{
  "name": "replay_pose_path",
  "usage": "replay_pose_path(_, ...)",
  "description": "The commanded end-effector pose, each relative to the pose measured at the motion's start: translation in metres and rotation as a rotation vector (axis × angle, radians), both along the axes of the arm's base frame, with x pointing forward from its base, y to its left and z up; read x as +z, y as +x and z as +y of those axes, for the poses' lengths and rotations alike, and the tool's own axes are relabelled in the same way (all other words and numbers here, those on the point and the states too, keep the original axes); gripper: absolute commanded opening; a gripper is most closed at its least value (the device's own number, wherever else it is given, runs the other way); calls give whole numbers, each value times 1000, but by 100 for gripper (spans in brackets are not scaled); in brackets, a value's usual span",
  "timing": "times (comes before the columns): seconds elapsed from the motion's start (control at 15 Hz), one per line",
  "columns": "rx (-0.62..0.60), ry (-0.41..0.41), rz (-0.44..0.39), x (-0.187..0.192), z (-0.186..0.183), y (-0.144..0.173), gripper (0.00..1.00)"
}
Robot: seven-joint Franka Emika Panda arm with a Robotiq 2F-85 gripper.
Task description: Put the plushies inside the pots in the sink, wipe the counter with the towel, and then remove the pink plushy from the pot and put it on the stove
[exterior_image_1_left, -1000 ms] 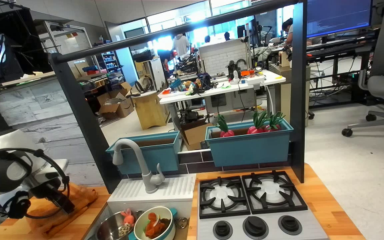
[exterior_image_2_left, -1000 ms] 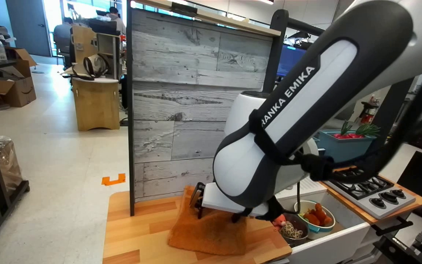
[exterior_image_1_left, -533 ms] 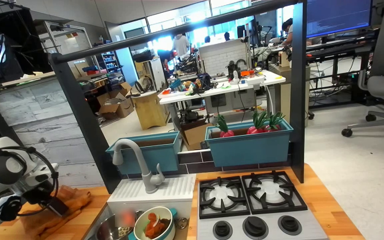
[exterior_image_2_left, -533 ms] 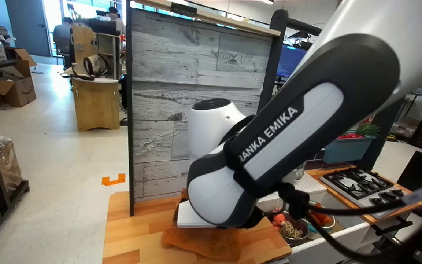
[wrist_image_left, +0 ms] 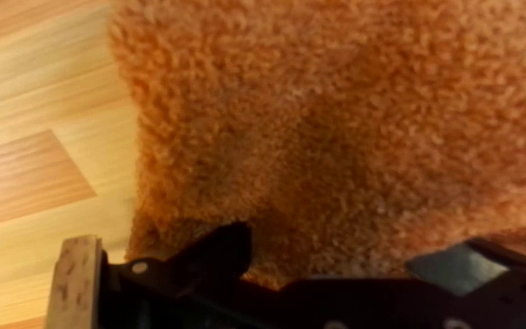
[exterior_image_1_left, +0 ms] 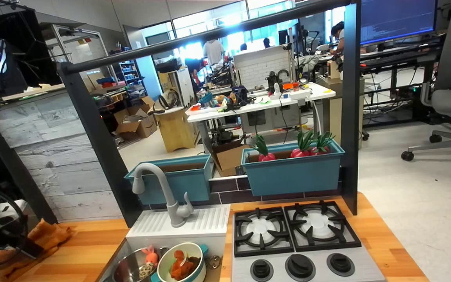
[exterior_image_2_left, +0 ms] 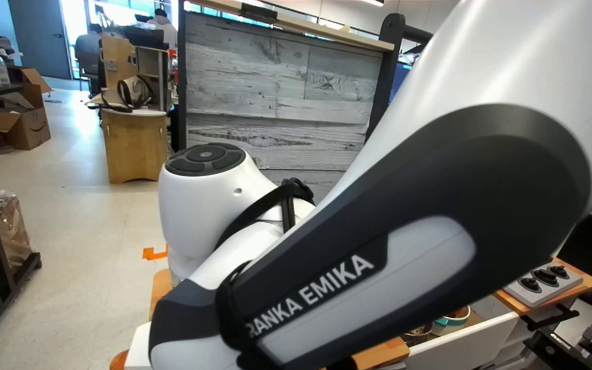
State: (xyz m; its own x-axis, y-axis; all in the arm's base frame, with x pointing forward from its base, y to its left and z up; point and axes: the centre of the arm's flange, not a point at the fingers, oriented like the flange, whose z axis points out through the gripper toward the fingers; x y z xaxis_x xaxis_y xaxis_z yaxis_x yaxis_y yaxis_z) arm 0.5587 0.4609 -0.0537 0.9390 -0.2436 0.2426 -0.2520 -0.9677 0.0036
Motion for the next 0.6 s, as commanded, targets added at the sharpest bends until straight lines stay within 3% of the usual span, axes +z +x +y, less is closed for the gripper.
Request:
replay_pose_path(0.0, -115, -40, 27, -20, -20, 25, 100)
replay_pose_path(0.4, -356, -246, -2, -2, -168, 64, 100)
replay_pose_path(0.53, -430, -318, -5, -3, -191, 76, 100)
